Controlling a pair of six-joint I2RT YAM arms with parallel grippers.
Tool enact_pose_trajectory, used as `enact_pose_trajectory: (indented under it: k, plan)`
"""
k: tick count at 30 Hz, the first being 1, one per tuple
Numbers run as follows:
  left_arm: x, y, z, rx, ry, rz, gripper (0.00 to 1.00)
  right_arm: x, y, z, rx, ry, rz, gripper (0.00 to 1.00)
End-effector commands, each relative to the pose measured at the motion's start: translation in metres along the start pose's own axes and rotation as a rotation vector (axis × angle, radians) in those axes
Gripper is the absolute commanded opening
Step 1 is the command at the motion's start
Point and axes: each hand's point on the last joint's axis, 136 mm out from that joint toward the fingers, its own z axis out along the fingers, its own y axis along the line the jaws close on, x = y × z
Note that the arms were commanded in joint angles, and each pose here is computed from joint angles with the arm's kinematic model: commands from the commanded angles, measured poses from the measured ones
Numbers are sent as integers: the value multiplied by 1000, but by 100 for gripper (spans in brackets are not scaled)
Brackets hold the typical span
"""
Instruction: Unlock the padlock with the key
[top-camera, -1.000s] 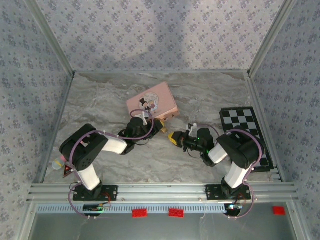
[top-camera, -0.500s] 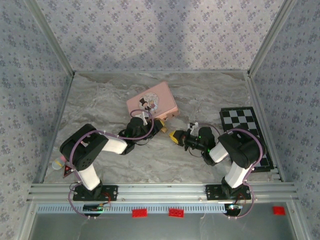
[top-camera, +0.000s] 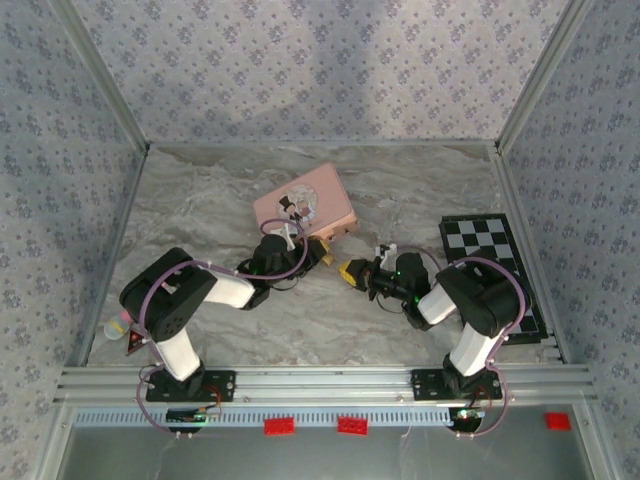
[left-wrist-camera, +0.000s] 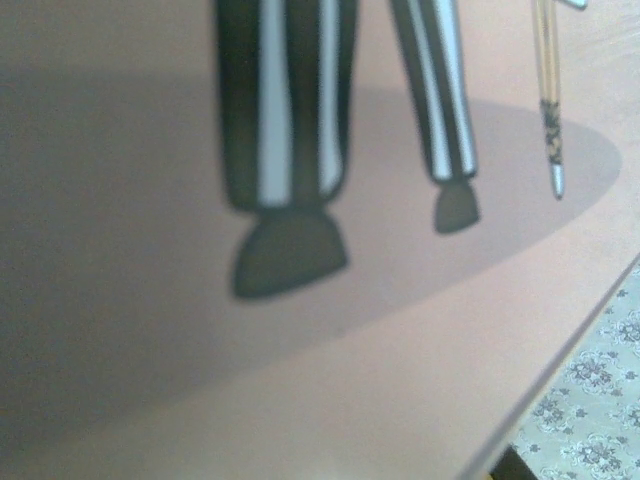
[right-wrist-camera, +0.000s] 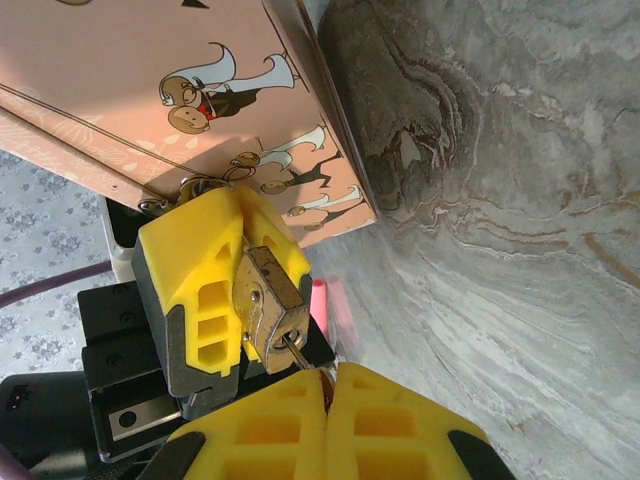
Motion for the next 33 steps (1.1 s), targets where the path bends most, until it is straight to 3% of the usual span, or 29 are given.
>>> enact_pose_trajectory:
  k: [1,17,33]
  plan:
    - [35,-28,3,107,145,-14,0,3,47,15,-140,10,-96,0]
    - [37,-27,3,111,149,-16,1,7,48,17,-140,-31,-98,0]
    - [46,3,5,-3,177,-27,7,2,30,12,-98,-29,-118,0]
